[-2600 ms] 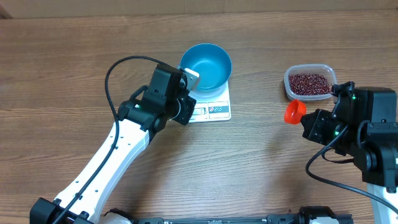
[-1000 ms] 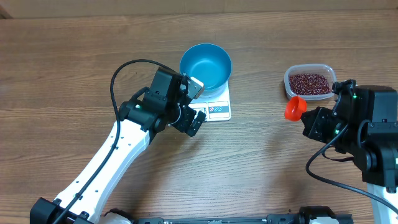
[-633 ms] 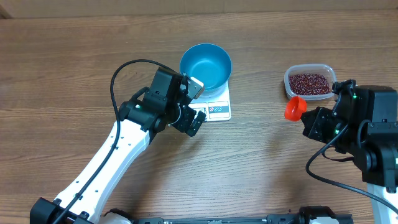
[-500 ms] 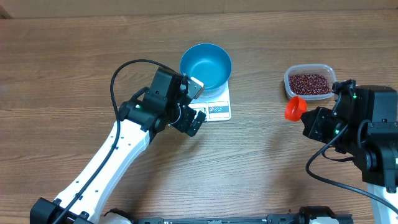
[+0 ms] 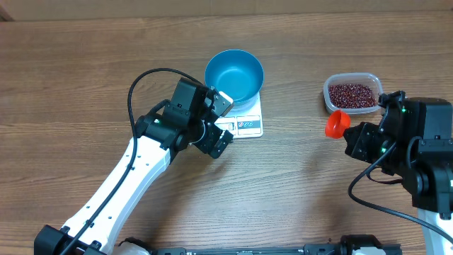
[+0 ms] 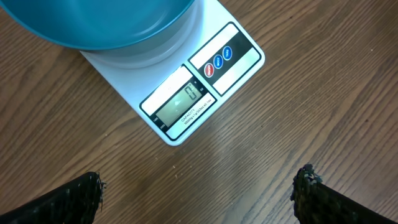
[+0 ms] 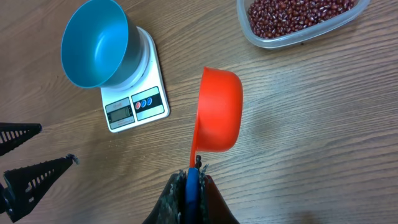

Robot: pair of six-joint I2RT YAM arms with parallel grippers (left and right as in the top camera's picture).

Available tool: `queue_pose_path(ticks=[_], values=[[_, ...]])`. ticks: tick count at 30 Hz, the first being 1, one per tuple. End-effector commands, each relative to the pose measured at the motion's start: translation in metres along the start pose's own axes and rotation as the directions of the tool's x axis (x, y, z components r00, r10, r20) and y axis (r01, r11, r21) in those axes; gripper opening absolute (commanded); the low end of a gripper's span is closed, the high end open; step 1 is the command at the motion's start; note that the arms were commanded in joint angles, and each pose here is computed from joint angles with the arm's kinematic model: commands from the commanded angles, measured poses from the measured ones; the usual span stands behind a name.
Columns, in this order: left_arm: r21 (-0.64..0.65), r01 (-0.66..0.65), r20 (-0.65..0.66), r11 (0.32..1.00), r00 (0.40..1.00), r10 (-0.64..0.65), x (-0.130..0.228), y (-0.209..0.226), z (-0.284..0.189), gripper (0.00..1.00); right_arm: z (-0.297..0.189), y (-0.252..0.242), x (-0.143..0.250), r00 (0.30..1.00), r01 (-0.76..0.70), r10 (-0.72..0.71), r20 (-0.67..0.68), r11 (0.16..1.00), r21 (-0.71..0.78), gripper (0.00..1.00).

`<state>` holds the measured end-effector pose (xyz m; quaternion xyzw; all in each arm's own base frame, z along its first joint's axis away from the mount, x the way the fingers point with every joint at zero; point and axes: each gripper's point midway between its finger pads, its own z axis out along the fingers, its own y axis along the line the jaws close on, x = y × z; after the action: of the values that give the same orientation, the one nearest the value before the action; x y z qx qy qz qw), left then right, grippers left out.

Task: Scoop item into bowl and weigh 150g on scale

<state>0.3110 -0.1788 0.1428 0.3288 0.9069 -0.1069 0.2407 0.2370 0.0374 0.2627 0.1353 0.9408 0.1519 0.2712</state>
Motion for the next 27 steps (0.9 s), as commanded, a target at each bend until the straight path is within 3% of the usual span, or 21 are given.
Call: queue_pose_path(ticks=[1,12,24,27], values=[[-0.015,-0.06,0.008,0.998,0.998,0.06,-0.004,0.003,0.001,1.0,-0.009,0.002,-0.009,0.999,0.01,-0.01,0.044,1.0,0.002,0.04],[0.088,-0.17,0.148,0.981,0.977,0.156,-0.037,-0.006,-0.023,1.0,-0.009,0.002,-0.009,0.999,0.009,-0.009,0.04,1.0,0.003,0.04],[0.05,-0.143,0.138,0.988,0.981,0.135,-0.037,0.009,-0.026,1.0,-0.009,0.002,-0.008,0.999,0.009,-0.009,0.04,1.0,0.003,0.04],[0.009,-0.064,0.118,0.998,0.991,0.063,-0.035,0.018,-0.026,1.0,-0.009,0.002,-0.008,0.999,0.009,-0.009,0.04,1.0,0.003,0.04]])
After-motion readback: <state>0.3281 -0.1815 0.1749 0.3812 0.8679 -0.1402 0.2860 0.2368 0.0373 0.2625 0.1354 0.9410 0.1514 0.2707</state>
